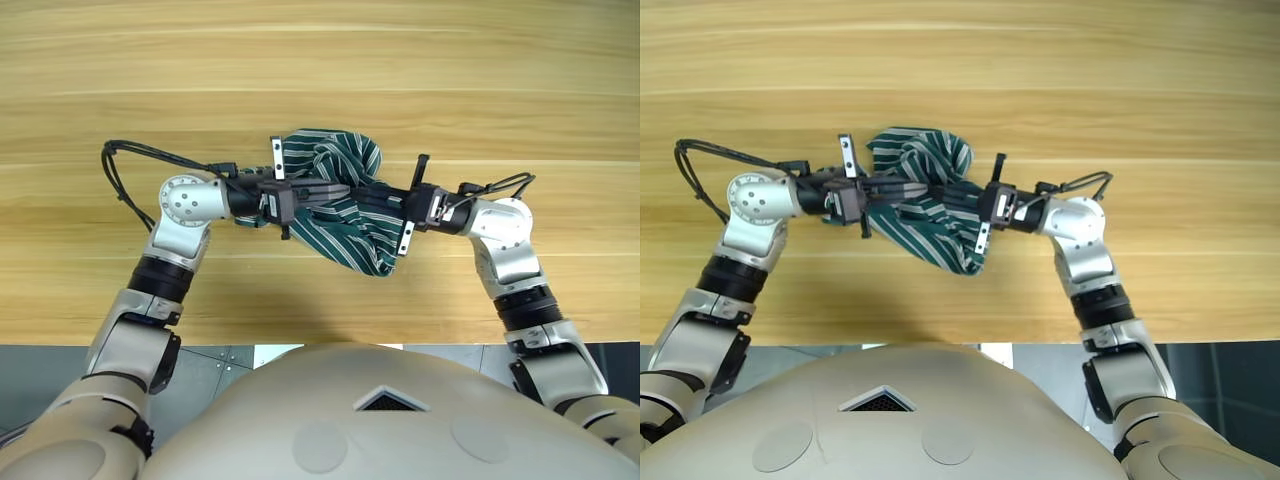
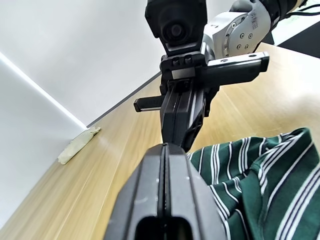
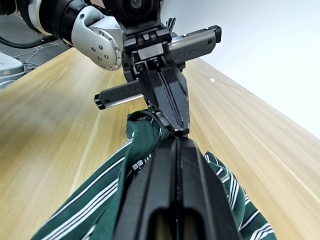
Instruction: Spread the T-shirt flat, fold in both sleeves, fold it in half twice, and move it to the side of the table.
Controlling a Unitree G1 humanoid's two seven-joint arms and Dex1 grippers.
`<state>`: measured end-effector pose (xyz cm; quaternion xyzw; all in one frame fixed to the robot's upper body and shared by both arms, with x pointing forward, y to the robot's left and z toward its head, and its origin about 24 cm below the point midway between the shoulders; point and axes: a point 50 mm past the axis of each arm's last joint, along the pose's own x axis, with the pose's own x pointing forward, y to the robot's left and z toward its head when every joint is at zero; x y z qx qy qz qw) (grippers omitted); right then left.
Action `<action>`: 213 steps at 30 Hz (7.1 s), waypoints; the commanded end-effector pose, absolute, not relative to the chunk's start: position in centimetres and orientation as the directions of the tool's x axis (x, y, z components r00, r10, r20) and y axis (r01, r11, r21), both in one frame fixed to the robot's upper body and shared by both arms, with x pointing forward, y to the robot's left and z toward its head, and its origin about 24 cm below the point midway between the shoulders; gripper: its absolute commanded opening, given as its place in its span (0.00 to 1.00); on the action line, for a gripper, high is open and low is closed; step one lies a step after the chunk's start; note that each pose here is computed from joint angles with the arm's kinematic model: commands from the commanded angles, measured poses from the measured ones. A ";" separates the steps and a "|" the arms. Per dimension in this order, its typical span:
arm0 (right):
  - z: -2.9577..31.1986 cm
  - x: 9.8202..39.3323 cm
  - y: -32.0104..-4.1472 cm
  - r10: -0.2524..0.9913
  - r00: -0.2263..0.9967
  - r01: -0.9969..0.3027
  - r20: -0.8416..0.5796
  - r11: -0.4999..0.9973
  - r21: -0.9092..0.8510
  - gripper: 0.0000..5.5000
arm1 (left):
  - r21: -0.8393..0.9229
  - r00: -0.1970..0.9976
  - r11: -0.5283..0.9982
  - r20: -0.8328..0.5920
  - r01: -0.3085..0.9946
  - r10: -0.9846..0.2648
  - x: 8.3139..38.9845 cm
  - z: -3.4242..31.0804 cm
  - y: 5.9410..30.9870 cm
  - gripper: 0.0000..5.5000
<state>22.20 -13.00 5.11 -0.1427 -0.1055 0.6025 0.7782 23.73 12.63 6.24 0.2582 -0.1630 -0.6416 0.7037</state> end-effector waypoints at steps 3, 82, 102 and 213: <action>6.0 22.2 -12.6 0.976 0.217 -0.902 0.035 0.214 -0.375 0.00 | 0.557 0.132 0.030 -0.145 0.830 -0.981 24.0 5.6 12.7 0.00; 5.5 28.9 -22.3 0.716 0.658 -0.685 -0.234 0.439 -0.581 0.38 | 0.596 0.454 0.110 -0.466 0.795 -0.759 28.0 4.0 21.4 0.40; 2.7 24.0 -21.9 0.756 0.483 -0.835 -0.442 0.246 -0.492 0.60 | 0.652 0.463 0.048 -0.483 0.757 -0.743 28.0 0.2 18.7 0.63; 11.2 26.2 -29.1 0.782 0.517 -0.776 -0.348 0.256 -0.577 0.00 | 0.739 0.447 0.118 -0.265 0.664 -0.854 26.0 10.8 25.7 0.00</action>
